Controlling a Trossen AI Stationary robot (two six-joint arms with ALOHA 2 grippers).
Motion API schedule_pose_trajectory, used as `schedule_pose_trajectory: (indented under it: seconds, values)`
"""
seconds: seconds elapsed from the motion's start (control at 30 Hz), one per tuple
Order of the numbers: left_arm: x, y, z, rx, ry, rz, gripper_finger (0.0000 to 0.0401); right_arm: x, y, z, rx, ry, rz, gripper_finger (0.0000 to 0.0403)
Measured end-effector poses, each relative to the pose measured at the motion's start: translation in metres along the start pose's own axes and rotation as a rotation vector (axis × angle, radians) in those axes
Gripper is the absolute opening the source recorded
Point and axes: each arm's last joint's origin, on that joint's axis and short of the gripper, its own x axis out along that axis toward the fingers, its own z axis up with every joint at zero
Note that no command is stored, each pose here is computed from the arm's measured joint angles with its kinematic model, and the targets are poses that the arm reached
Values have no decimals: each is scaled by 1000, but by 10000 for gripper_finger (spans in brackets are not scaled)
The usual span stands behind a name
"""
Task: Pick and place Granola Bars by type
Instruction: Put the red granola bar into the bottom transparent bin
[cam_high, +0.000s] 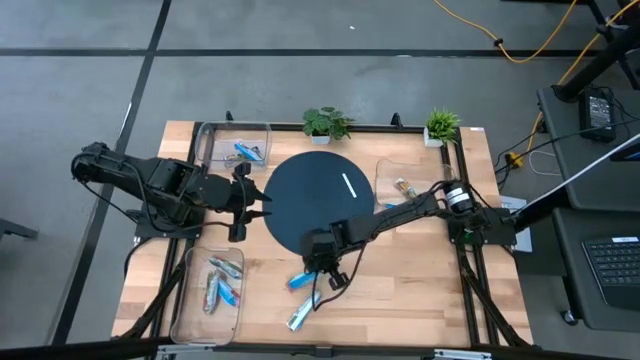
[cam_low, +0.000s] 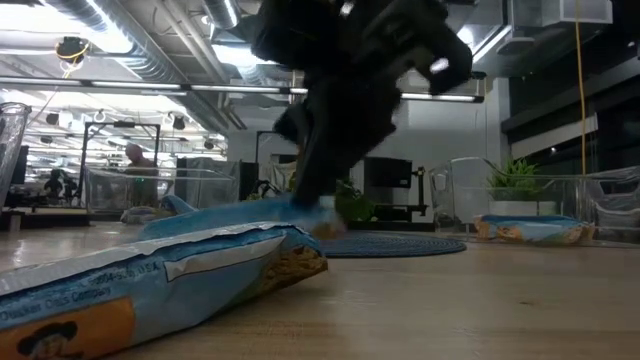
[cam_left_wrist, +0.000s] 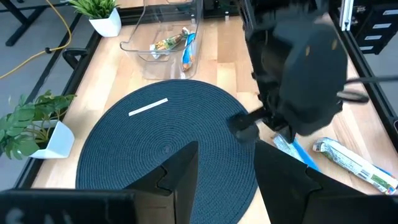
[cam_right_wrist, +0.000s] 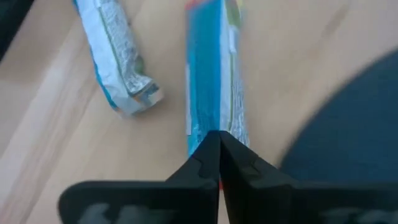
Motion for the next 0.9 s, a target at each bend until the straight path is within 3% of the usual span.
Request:
schedule_pose_trajectory:
  seconds: [0.53,0.77,0.9]
  values:
    - [2,0,-2,4,10,1,146,-120,14,12,72,-102,-289,3]
    - [3,-1,-2,3,6,1,146,-115,8,4,159,-37,-289,17]
    - [3,-1,-2,1,0,0,146,-93,0,-9,171,122,-277,50]
